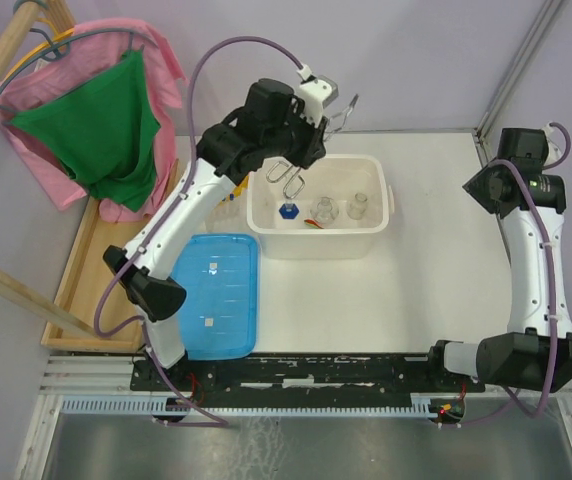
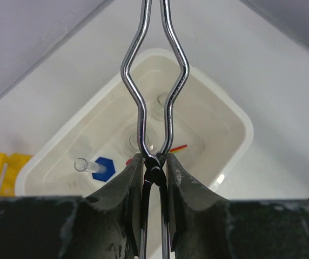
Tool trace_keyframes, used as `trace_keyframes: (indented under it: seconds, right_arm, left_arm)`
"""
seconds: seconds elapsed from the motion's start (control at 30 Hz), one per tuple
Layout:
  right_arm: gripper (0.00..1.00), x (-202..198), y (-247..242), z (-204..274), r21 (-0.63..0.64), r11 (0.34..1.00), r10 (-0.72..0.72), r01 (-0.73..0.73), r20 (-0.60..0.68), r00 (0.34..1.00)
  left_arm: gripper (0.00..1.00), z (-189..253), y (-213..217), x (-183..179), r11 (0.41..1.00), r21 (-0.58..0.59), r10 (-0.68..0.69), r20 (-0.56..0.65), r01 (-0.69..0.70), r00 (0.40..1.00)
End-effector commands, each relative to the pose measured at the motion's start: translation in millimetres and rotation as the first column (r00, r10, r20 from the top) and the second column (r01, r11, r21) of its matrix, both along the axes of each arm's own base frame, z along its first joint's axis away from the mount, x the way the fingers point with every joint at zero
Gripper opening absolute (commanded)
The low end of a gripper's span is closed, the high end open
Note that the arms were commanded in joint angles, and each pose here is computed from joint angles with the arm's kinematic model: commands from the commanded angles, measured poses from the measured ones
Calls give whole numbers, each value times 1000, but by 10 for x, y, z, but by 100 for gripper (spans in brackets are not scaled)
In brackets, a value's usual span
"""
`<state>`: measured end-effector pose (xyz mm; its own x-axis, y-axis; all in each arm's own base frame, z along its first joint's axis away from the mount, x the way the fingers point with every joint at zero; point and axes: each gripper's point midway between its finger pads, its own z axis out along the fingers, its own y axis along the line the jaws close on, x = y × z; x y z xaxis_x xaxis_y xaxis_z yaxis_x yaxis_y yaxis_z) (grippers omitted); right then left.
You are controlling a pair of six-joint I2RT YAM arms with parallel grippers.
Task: Organize the chemistry lab equipment
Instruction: Place the chemistry item in the storage box.
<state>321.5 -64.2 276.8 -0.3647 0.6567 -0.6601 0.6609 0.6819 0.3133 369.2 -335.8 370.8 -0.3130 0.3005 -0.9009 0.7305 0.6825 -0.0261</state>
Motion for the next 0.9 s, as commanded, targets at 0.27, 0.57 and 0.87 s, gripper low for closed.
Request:
trace_keyframes:
  seconds: [0.27, 0.57, 0.87]
  right_arm:
    - [40, 428, 86, -53, 23, 995, 99, -99, 35, 995]
    - [40, 638, 134, -167, 57, 990, 131, -132, 32, 991]
    - [40, 759, 164, -295, 82, 986, 142, -144, 28, 989]
  left_arm:
    - [3, -900, -119, -140, 913, 278, -310, 1, 297, 951]
    - [3, -1282, -148, -91, 813, 398, -464, 5, 424, 886]
    - [3, -1618, -230, -9, 754, 429, -539, -28, 498, 842]
